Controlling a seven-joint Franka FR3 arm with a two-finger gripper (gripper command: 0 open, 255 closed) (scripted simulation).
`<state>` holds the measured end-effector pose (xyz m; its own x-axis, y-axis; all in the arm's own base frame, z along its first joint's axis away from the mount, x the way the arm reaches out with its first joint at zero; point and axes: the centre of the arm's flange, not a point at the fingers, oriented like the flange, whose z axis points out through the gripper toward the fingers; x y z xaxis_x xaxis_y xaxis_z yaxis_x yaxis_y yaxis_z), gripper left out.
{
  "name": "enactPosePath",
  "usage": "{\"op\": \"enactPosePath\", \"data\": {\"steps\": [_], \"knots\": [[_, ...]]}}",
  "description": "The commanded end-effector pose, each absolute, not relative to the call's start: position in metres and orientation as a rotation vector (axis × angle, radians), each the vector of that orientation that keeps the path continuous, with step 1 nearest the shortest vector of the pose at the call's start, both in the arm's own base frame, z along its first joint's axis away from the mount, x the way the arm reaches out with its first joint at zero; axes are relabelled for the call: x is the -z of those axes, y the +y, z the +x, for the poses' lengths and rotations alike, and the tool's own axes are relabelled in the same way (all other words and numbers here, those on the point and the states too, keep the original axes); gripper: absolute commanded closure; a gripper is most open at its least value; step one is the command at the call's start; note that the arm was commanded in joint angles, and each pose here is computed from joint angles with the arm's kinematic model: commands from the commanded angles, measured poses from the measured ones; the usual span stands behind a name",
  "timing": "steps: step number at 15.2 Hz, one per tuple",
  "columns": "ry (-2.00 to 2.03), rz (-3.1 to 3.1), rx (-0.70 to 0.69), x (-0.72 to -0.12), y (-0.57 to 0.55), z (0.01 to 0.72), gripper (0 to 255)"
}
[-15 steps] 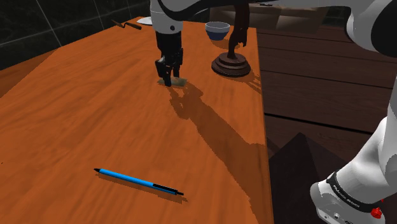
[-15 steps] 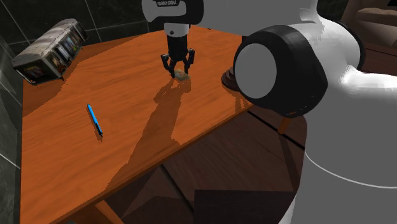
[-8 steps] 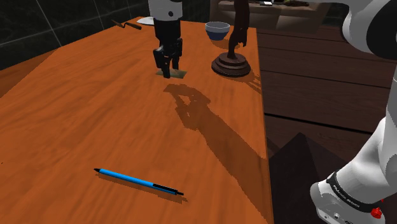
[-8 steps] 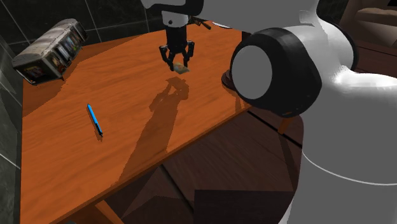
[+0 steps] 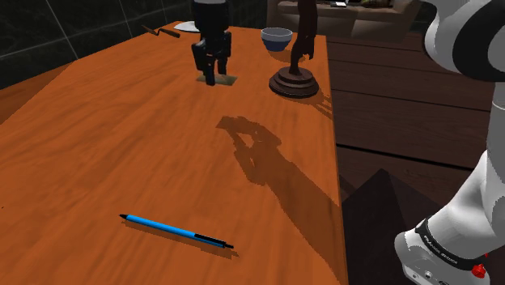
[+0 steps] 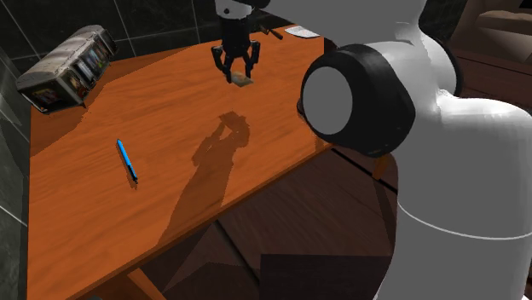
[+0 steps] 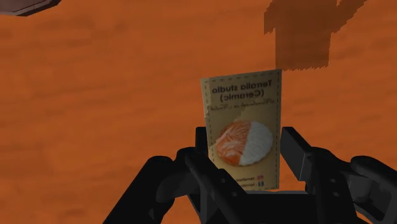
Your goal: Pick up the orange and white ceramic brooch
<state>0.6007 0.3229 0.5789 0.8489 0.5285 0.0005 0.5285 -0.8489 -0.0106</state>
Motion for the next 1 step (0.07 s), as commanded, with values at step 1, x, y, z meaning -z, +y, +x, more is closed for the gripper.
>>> {"op": "enactPosePath", "data": {"steps": [1], "knots": [[-0.860,-3.011,-0.005,-0.5821,0.3227,0.5999,255]]}}
